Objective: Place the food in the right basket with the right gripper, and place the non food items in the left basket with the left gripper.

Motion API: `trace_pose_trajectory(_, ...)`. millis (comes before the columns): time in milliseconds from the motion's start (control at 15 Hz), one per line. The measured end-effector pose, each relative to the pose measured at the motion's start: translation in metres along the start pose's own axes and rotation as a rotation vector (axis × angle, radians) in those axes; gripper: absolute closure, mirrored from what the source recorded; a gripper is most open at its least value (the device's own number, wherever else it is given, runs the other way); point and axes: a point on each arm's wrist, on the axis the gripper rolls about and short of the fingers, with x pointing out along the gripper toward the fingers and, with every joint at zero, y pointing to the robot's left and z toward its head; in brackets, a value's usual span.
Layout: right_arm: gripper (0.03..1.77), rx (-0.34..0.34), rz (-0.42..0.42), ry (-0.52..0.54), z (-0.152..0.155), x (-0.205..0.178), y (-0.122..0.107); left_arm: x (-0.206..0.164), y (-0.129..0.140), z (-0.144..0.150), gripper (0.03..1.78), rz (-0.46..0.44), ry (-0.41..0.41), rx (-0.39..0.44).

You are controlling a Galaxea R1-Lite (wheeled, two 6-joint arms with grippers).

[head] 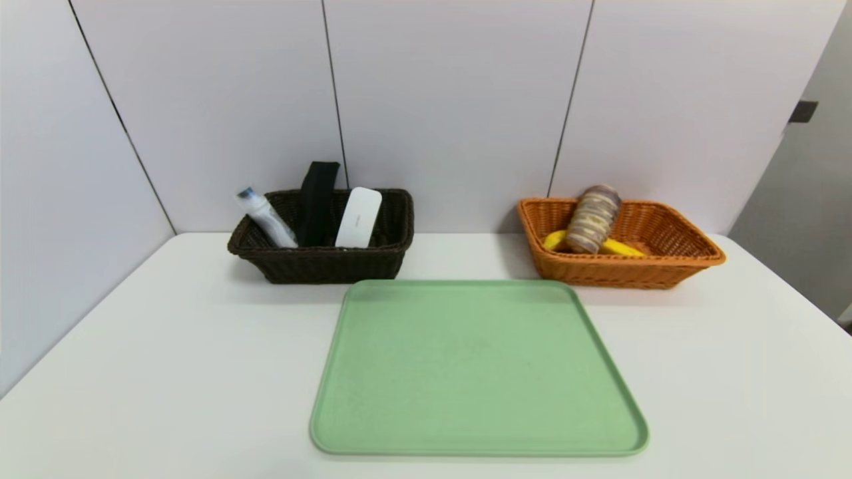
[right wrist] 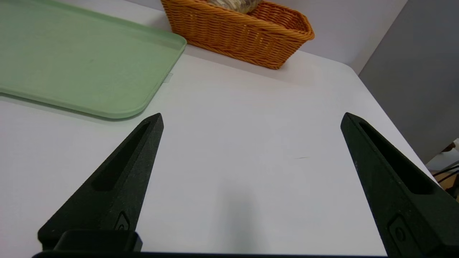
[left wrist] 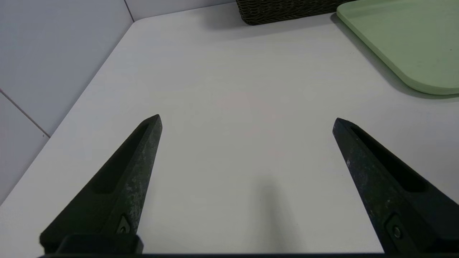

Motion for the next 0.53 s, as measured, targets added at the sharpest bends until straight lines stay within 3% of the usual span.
trace_pose_trajectory(533, 0.09, 0.032, 0.006, 0.018, -0.0019, 0.0000, 0.0005, 0.0000, 0.0000, 0.0000, 0.12, 0.001, 0.000, -0.003)
